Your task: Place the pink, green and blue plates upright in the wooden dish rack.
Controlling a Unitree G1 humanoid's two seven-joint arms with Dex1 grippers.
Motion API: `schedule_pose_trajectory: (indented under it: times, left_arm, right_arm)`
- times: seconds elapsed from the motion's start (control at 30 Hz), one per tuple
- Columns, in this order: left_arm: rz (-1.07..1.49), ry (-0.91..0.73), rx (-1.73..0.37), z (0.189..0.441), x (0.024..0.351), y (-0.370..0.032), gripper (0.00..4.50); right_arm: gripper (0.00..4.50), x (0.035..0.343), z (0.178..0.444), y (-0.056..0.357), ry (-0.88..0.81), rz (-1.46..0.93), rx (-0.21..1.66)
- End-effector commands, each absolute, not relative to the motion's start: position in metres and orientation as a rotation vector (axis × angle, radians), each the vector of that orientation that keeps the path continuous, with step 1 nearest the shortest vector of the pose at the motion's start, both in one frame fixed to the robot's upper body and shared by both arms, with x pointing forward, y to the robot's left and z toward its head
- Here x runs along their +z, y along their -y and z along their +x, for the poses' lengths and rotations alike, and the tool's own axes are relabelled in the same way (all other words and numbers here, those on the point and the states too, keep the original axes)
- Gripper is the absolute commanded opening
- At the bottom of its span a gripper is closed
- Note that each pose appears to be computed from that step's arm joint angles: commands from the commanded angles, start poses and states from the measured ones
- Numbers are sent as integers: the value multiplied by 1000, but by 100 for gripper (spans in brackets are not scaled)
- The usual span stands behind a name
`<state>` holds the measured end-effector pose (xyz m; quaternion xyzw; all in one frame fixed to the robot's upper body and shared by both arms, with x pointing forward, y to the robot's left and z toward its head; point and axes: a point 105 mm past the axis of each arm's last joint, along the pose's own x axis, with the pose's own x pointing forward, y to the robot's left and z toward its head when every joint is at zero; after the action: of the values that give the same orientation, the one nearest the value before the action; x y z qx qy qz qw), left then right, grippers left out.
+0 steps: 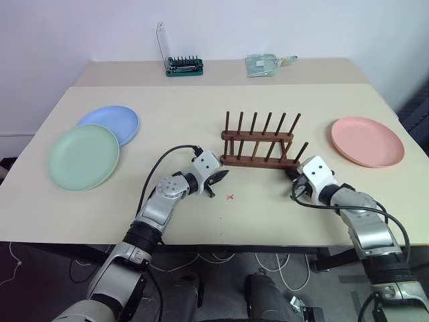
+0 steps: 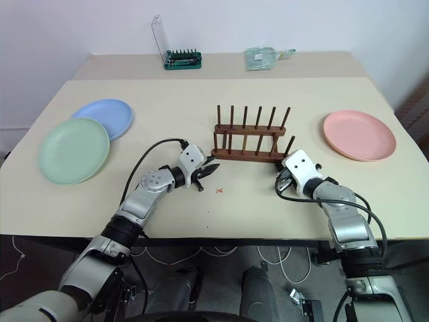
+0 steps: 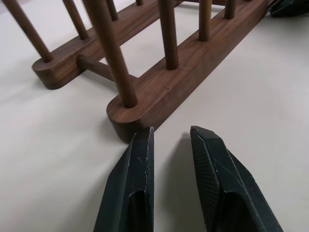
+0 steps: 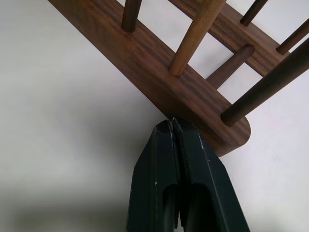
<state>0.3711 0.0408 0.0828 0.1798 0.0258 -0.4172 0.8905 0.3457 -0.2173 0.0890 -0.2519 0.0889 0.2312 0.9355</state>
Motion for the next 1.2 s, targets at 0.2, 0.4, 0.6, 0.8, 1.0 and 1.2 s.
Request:
schedule_pose_trajectory:
  times: [0.2,0.4,0.6,0.8,1.0,1.2]
  left_arm:
    - [240,-6,-953,352,92,-37,119]
    - [115,77,-1079,327,111,-27,119]
    - [88,82,-1165,315,115,-19,119]
    - [80,97,-1193,311,121,-19,119]
    - [94,95,-1165,310,122,-26,119]
    - [91,86,-1136,310,121,-31,119]
  right_arm:
    - [3,100,332,240,-177,-536,431]
    - [137,130,321,281,-177,-556,327]
    - [378,142,335,333,-232,-754,127]
    - [378,129,358,363,-317,-901,35]
    - [291,119,372,375,-354,-944,11]
    - [3,123,374,370,-309,-1013,20]
